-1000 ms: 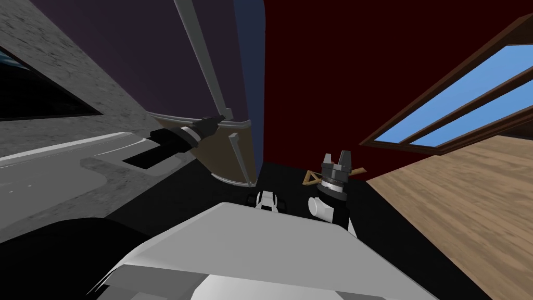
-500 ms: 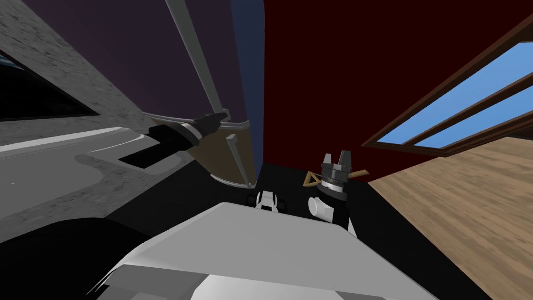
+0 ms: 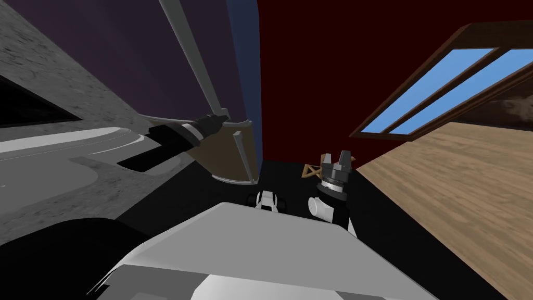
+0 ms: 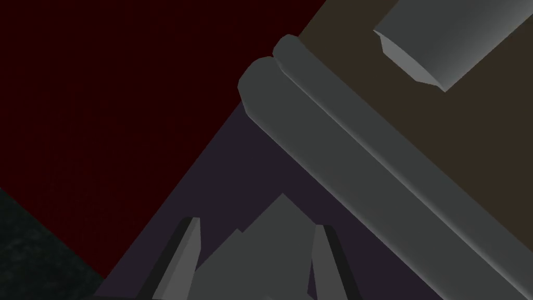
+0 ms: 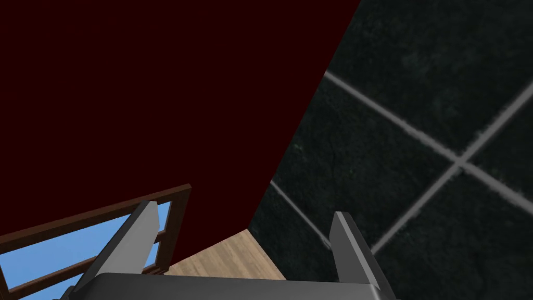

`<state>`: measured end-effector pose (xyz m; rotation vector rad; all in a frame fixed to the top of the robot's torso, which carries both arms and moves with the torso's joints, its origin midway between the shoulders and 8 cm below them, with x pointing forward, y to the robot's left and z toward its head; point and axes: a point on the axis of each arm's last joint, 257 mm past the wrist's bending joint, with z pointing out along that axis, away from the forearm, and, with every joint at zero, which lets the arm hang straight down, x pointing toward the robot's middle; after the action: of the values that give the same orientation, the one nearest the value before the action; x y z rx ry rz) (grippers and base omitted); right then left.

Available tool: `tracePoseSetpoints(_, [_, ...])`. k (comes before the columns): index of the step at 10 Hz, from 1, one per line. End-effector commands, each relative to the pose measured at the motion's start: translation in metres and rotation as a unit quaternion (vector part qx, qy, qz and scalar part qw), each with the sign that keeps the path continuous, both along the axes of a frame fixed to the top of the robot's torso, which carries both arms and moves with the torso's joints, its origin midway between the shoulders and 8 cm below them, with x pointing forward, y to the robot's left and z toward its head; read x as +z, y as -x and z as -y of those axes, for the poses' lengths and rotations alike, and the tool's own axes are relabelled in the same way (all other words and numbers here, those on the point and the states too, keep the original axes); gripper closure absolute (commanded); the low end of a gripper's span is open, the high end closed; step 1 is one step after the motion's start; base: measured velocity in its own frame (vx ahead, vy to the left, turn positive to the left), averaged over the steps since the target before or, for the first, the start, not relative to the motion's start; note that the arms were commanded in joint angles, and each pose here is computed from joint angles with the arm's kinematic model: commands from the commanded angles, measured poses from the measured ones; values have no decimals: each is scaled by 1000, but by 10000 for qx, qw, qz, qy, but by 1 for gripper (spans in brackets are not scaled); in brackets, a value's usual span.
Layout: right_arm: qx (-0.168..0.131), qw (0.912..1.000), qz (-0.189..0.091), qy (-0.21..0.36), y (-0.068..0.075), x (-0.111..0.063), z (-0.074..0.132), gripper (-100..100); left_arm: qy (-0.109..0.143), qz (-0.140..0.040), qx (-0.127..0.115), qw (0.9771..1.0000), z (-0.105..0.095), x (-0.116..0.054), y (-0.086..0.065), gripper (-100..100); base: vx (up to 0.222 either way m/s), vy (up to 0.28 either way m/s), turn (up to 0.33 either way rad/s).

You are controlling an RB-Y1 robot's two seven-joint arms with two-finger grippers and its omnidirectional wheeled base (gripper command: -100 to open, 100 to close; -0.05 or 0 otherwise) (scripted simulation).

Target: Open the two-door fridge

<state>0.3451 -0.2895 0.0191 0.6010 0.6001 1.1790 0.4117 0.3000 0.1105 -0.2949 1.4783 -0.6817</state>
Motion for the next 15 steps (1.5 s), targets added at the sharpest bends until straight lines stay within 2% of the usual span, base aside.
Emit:
tracePoseSetpoints(1, [1,10000,0,0,0,0,0,0,36,43,14,10000,-2,4,0,100,-252,142,-109])
tracePoseSetpoints(10, [0,10000,-1,1,0,0,0,0,53,-13,-432,9991,29,3,10,100,-268,172,-164])
tracePoseSetpoints(12, [-2,10000,-3,0,0,0,0,0,-33,-108,-551,9984,42,-2,10,100,-99,88,-72])
tracePoseSetpoints(15, [-1,10000,-2,1,0,0,0,0,-85,-112,-584,9982,48,-1,7,100,-194,183,-107])
